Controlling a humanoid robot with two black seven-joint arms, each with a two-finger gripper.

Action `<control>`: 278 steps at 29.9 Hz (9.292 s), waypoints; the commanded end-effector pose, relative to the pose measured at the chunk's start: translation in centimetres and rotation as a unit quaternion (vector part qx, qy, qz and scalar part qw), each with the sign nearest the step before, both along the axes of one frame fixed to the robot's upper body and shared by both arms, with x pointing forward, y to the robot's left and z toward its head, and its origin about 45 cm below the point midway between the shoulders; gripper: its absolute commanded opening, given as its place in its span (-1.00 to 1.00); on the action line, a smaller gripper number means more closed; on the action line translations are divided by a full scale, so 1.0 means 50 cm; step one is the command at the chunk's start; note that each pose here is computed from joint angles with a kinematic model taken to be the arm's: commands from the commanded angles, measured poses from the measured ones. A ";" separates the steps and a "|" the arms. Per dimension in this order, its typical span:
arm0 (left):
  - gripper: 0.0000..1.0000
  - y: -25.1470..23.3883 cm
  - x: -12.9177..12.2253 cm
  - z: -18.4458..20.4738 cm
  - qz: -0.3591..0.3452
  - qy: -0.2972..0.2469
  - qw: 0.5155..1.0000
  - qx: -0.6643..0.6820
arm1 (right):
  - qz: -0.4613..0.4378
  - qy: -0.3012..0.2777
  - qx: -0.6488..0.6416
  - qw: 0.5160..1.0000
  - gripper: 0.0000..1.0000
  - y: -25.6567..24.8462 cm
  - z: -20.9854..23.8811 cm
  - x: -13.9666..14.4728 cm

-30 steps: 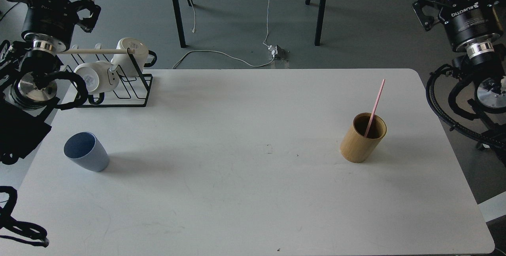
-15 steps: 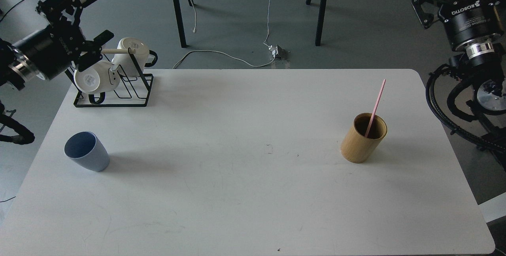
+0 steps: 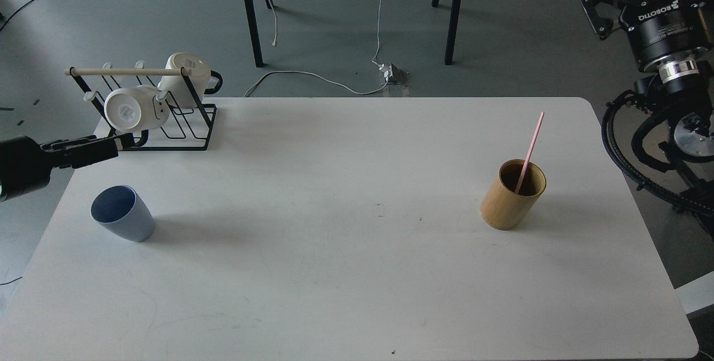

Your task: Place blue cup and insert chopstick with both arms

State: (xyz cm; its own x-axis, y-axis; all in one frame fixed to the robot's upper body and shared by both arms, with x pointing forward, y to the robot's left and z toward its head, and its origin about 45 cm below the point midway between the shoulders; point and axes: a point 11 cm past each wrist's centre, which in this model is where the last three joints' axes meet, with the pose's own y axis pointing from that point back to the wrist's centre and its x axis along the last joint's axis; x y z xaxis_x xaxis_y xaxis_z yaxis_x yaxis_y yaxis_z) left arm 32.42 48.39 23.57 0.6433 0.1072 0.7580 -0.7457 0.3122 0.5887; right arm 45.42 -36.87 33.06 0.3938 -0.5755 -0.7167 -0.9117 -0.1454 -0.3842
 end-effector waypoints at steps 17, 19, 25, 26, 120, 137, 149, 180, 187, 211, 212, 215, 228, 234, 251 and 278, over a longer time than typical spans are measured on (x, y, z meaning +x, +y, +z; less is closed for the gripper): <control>0.72 0.085 -0.025 -0.135 0.026 0.057 0.993 0.105 | -0.008 -0.006 -0.006 1.000 0.99 -0.017 0.012 -0.002; 0.58 0.086 -0.026 -0.136 0.026 0.058 0.992 0.105 | -0.010 -0.007 -0.006 1.000 0.99 -0.019 0.014 -0.002; 0.23 0.084 -0.044 -0.156 0.017 0.078 0.991 0.111 | -0.011 -0.006 -0.006 1.000 0.99 -0.021 0.013 -0.002; 0.20 0.080 -0.046 -0.159 0.014 0.081 0.990 0.111 | -0.011 -0.006 -0.006 1.000 0.99 -0.021 0.013 -0.002; -0.70 -0.754 0.110 -0.136 -0.410 0.011 0.893 0.186 | -0.036 -0.008 -0.036 0.999 0.99 -0.080 0.034 -0.016; 0.99 -0.686 0.226 0.179 -0.185 0.024 0.914 -0.359 | -0.015 -0.034 -0.298 0.954 0.99 -0.097 0.142 -0.081; 0.99 -0.499 0.305 0.257 0.029 0.067 0.623 -0.779 | 0.021 -0.008 -0.684 0.729 0.99 -0.084 0.101 -0.189; 0.99 -0.228 0.348 0.145 0.227 -0.025 0.479 -0.848 | 0.132 -0.060 -0.894 0.424 -0.14 -0.021 -0.271 -0.194; 0.99 -0.231 0.349 0.145 0.226 -0.024 0.479 -0.848 | 0.134 -0.071 -0.888 0.433 -0.20 0.009 -0.279 -0.181; 0.99 -0.228 0.352 0.158 0.221 -0.028 0.480 -0.848 | 0.128 -0.092 -0.887 0.434 -0.99 0.032 -0.252 -0.165; 0.99 -0.227 0.352 0.160 0.221 -0.029 0.481 -0.848 | 0.125 -0.092 -0.890 0.429 -0.99 0.018 -0.236 -0.170; 0.99 -0.225 0.352 0.162 0.220 -0.031 0.479 -0.849 | 0.117 -0.108 -0.893 0.420 -0.99 0.009 -0.187 -0.181; 0.99 -0.223 0.353 0.167 0.219 -0.031 0.482 -0.847 | 0.004 -0.217 -0.899 0.381 -0.99 0.058 0.132 -0.128; 0.99 -0.209 0.351 0.176 0.220 -0.036 0.489 -0.843 | 0.062 -0.280 -0.854 0.434 -0.99 0.230 0.060 -0.098; 0.99 -0.199 0.348 0.174 0.224 -0.040 0.489 -0.842 | 0.187 -0.275 -0.798 0.503 -0.99 0.432 -0.180 -0.123; 0.99 -0.194 0.348 0.174 0.226 -0.043 0.487 -0.842 | 0.200 -0.257 -0.790 0.519 -0.09 0.436 -0.222 -0.136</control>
